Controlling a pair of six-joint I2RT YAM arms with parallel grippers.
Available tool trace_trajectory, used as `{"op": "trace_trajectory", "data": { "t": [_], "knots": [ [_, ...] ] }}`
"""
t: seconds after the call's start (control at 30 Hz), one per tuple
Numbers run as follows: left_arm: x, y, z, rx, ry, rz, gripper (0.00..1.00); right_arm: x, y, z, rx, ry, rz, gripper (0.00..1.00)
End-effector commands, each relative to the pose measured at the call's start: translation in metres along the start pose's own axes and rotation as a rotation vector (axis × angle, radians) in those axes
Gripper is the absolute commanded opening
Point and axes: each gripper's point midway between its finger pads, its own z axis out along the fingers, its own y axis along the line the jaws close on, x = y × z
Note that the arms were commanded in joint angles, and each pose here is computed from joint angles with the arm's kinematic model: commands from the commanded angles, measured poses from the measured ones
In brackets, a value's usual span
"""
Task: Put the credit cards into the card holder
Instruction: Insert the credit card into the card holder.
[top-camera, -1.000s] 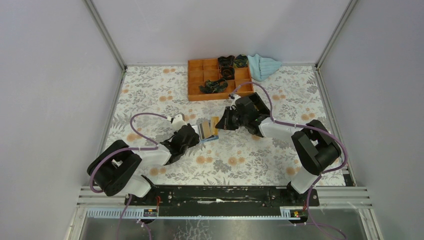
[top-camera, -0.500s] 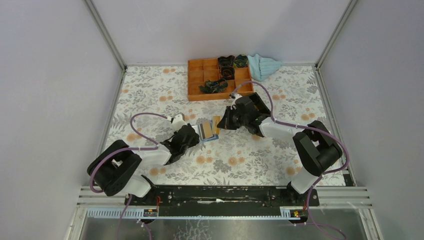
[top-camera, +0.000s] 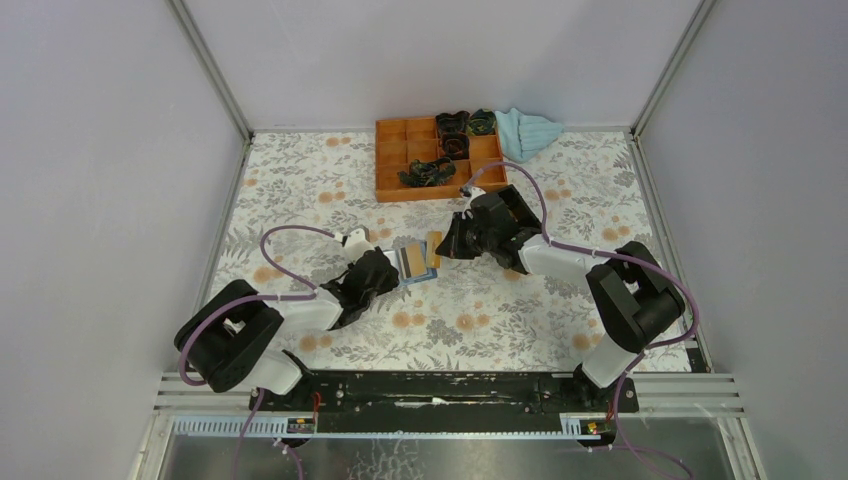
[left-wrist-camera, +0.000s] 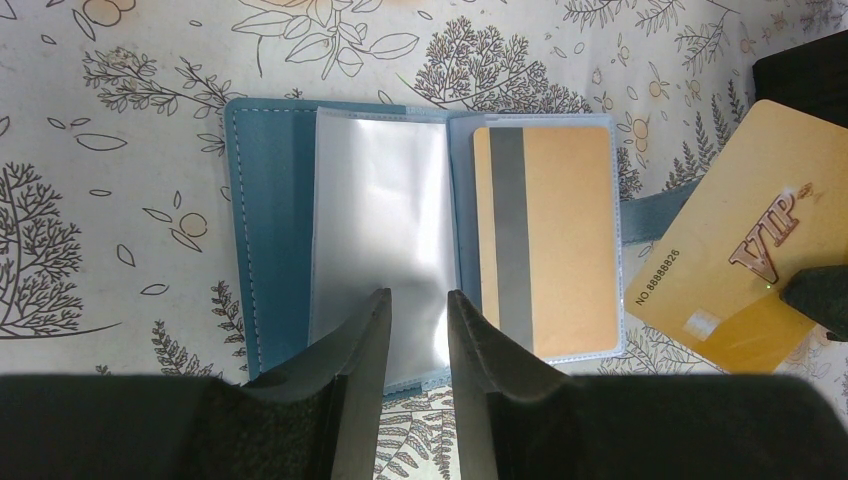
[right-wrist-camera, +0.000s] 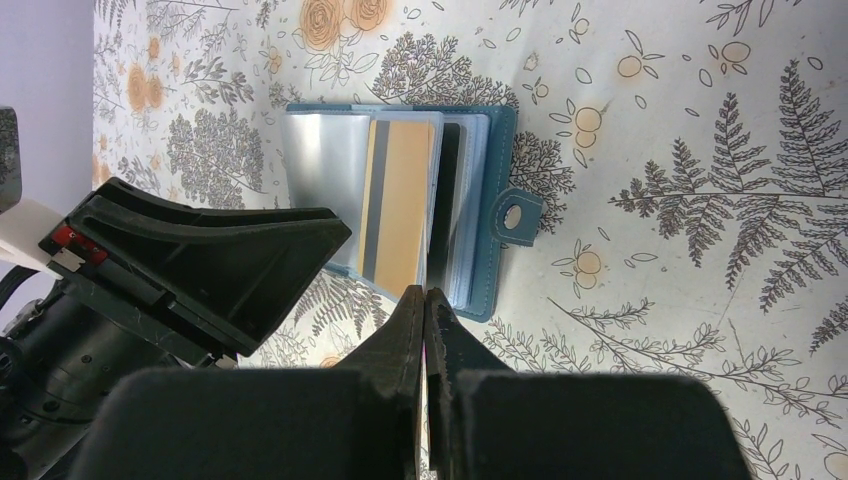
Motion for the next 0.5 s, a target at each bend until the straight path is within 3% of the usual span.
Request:
{"op": "trace_trajectory", "data": {
  "t": [0.0, 0.47],
  "knots": [
    [0.035, 0.030, -0.004, -0.088, 0.122, 0.061, 0.35, -0.019, 0.018, -0.010, -0.031, -0.063, -0.042, 0.00],
    [0.037, 0.032, -0.004, -0.091, 0.124, 0.059, 0.35, -0.014, 0.004, -0.009, 0.023, -0.062, -0.050, 0.00]
  ]
}}
